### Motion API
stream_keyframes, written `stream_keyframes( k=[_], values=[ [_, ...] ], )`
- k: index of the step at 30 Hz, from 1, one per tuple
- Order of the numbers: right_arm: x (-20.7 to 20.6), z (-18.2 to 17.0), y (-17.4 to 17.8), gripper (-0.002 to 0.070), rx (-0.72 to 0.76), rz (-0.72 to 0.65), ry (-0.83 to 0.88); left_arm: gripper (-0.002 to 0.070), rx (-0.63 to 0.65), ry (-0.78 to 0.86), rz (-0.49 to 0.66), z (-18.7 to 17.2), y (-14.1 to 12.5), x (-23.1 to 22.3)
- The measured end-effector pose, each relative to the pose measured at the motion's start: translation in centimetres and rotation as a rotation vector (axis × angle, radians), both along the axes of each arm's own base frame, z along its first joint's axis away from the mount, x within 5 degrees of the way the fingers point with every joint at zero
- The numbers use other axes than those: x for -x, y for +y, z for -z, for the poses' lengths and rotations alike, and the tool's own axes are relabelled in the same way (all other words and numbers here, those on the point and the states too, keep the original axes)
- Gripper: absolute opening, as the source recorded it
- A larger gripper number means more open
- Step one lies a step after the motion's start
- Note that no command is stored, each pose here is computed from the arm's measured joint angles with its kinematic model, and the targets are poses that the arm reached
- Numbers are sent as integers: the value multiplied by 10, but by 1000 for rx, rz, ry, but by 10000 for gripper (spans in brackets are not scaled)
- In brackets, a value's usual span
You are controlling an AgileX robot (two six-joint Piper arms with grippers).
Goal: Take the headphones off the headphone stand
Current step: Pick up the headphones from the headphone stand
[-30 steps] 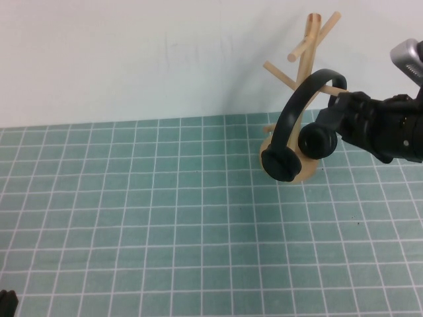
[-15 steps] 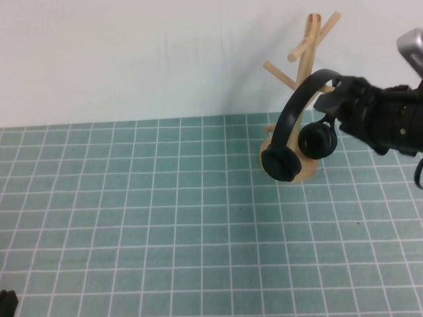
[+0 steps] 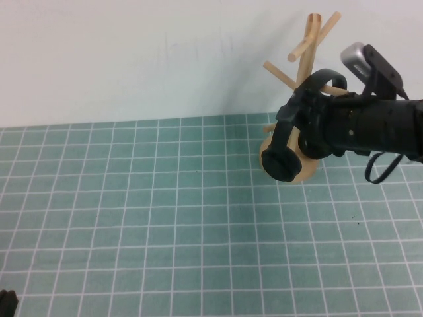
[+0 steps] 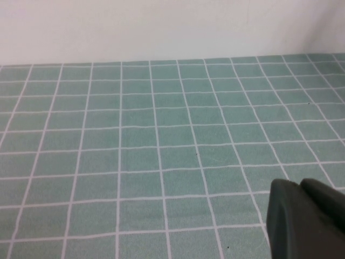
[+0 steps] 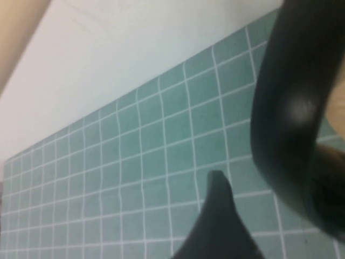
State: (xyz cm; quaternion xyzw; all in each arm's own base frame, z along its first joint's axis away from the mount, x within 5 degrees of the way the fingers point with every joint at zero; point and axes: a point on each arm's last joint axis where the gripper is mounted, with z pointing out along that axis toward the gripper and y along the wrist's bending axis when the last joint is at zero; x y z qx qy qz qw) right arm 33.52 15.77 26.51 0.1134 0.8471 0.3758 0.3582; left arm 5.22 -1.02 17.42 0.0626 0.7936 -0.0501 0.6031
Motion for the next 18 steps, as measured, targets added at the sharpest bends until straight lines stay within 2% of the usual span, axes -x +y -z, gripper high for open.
stream_keyframes(
  k=[9,11,14,18],
  values=[
    [-30,7,13,447,1,-25,-11,-3,0,0,0,0,0,0],
    [-31,7,13,421,8,-29,-12,-3,0,0,0,0,0,0],
    [-30,6,13,295,24,-40,-28,-3,0,0,0,0,0,0],
    [-29,2,12,46,42,-49,-50,-3,0,0,0,0,0,0]
  ],
)
